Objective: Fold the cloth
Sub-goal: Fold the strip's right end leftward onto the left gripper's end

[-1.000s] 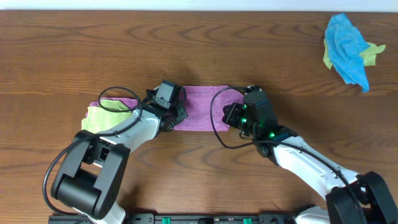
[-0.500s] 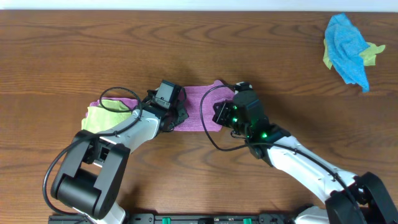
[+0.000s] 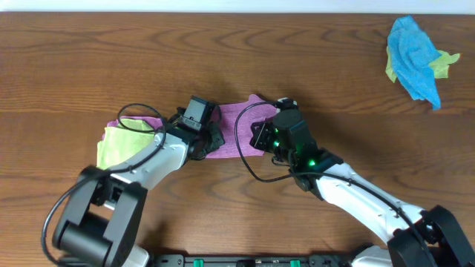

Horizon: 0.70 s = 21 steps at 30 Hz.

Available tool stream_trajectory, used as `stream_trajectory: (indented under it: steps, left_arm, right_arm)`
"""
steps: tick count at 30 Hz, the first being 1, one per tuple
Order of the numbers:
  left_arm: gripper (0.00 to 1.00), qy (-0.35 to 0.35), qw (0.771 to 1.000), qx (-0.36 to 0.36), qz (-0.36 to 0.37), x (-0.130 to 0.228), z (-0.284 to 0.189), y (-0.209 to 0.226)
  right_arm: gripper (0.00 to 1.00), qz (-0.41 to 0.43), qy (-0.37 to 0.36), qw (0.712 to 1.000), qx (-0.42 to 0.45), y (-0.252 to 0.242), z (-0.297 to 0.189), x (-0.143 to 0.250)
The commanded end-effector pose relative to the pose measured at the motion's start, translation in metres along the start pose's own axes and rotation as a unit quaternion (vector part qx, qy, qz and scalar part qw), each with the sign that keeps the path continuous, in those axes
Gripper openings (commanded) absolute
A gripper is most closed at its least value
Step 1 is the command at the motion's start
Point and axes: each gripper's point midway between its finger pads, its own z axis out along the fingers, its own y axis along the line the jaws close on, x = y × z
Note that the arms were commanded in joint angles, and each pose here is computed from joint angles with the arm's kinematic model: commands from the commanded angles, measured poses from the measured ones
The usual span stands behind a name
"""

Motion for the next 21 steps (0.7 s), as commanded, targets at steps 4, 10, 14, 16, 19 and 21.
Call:
stream_trajectory:
  steps: [4,10,14,16,19,21]
  left_arm:
    - [0.06,-0.014,1.0,0.016,0.023,-0.002,-0.021,-0.008]
    - [0.06,-0.034,0.999,0.015,0.028,-0.007,-0.038,-0.008]
    - [0.06,-0.053,0.999,0.005,0.013,-0.019,-0.055,0.004]
    - [0.06,-0.063,0.998,0.005,-0.001,-0.027,-0.065,0.01]
    - [0.06,-0.082,0.996,0.005,-0.02,-0.041,-0.081,0.022]
    - [0.06,-0.095,0.995,0.005,-0.026,-0.049,-0.091,0.03]
  right_arm:
    - [0.01,-0.021,-0.011,1.0,-0.012,0.019,-0.001,0.0]
    - [0.01,-0.048,0.005,0.999,-0.019,0.038,0.01,0.008]
    - [0.01,-0.062,0.02,0.998,-0.014,0.047,0.019,0.013]
    - [0.01,-0.069,0.024,0.997,-0.016,0.052,0.023,0.015]
    - [0.01,-0.074,0.028,0.997,-0.02,0.058,0.026,0.02]
    - [0.01,-0.079,0.031,0.996,-0.021,0.06,0.027,0.023]
